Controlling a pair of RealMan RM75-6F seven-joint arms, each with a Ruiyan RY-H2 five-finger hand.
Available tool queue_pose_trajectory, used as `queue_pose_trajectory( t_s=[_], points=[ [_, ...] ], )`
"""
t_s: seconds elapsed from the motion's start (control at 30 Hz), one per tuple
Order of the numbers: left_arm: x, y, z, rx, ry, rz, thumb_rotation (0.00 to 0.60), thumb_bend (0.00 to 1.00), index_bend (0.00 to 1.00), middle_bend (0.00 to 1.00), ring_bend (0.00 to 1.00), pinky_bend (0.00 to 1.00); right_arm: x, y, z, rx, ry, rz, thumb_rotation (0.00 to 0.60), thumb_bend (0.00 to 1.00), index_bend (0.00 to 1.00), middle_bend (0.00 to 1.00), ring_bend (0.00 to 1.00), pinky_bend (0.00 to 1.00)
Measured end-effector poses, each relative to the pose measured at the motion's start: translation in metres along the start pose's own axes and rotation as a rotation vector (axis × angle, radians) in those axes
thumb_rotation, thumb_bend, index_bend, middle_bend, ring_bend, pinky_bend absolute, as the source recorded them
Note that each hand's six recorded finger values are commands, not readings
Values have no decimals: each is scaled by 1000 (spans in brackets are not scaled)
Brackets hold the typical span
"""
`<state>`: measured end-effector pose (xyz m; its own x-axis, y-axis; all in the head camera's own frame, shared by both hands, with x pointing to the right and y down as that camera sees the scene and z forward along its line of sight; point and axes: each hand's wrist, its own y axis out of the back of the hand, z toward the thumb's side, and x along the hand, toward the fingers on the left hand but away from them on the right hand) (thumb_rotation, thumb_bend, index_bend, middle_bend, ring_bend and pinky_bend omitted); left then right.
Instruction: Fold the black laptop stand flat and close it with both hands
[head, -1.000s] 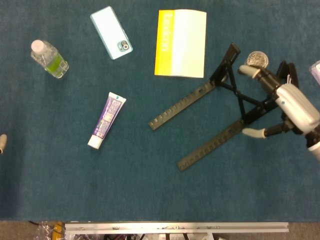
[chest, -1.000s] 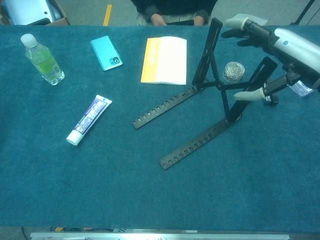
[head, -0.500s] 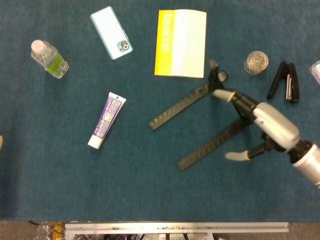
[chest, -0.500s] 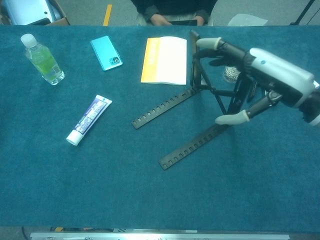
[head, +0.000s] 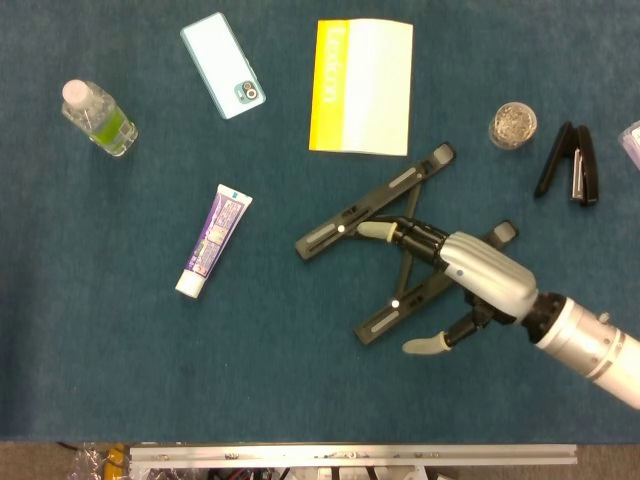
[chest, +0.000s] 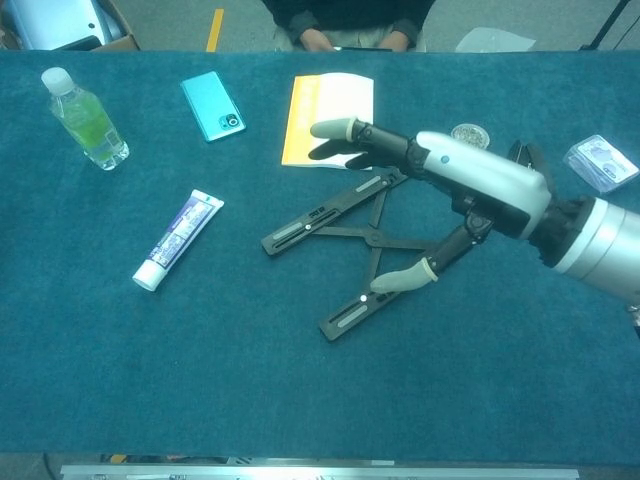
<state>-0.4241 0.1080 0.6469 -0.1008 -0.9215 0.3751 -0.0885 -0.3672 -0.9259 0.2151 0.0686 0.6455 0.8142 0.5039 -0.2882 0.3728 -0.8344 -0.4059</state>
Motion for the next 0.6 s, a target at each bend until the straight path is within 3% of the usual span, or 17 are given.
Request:
queue_pose_trajectory(
  t_s=[0.27, 0.6],
  points=[
    [-2, -1, 2, -4, -7, 0, 600, 324, 107, 144, 114, 149, -3, -14, -23, 242, -50, 42, 600, 0, 0, 84, 0, 84],
    [-5, 4, 0, 0, -5, 6, 600, 324, 106, 143, 100, 144, -18, -52, -42, 520, -67, 132, 600, 0, 0, 5, 0, 41]
  ],
)
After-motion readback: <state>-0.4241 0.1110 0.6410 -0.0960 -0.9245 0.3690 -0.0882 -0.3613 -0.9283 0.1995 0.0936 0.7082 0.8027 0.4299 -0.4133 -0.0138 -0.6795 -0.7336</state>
